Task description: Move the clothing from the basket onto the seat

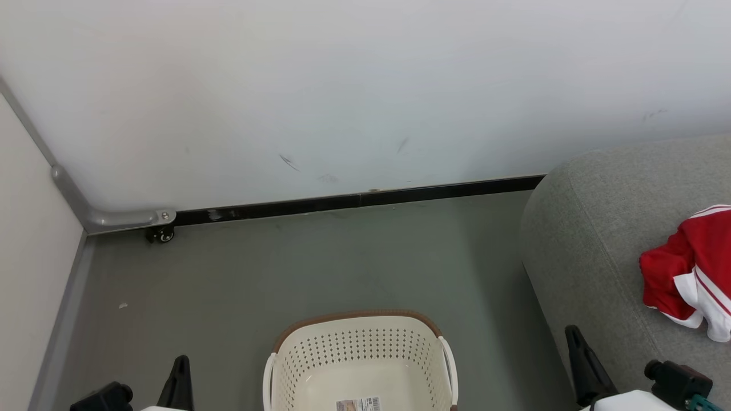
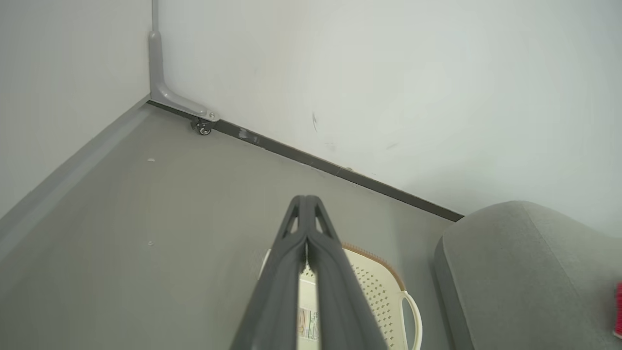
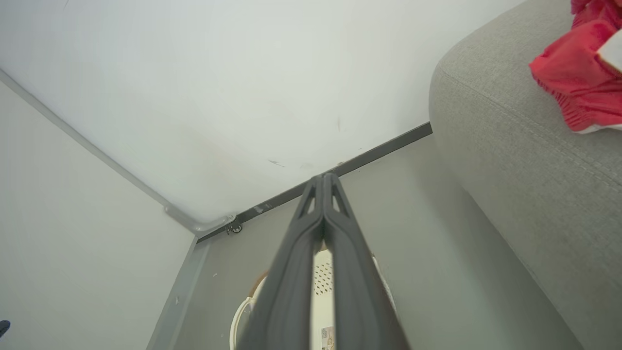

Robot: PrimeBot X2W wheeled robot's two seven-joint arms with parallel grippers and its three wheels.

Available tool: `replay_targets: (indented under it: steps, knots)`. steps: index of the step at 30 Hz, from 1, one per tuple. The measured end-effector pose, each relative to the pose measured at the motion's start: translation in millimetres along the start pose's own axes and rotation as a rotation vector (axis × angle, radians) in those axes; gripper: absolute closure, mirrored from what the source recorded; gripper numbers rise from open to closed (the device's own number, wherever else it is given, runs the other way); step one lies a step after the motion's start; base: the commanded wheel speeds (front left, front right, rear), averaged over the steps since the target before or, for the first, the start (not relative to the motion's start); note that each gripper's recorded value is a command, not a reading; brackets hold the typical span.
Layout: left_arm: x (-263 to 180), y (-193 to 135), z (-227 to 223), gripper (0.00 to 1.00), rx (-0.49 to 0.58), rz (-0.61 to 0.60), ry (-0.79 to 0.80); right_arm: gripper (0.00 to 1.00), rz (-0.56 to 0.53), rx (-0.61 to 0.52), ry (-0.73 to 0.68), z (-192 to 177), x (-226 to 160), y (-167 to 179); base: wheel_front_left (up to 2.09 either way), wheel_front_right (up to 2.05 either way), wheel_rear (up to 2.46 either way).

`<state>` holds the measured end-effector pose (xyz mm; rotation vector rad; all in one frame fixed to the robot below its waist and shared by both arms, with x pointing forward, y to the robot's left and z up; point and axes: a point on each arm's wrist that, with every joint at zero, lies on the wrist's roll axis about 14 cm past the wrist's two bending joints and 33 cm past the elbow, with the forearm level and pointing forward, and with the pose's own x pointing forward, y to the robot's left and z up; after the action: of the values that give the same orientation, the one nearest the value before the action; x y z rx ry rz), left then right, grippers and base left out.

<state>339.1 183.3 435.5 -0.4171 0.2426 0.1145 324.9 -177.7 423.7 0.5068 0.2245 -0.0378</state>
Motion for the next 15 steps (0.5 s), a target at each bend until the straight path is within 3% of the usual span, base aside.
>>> replay_targets:
  steps: [15]
  knots:
    - [5.7,1.0,-0.4,1.00,-0.257,0.000,0.044,1.00,-0.021,0.232,-0.026,14.5,9.6,-3.1,0.00,0.00,0.00]
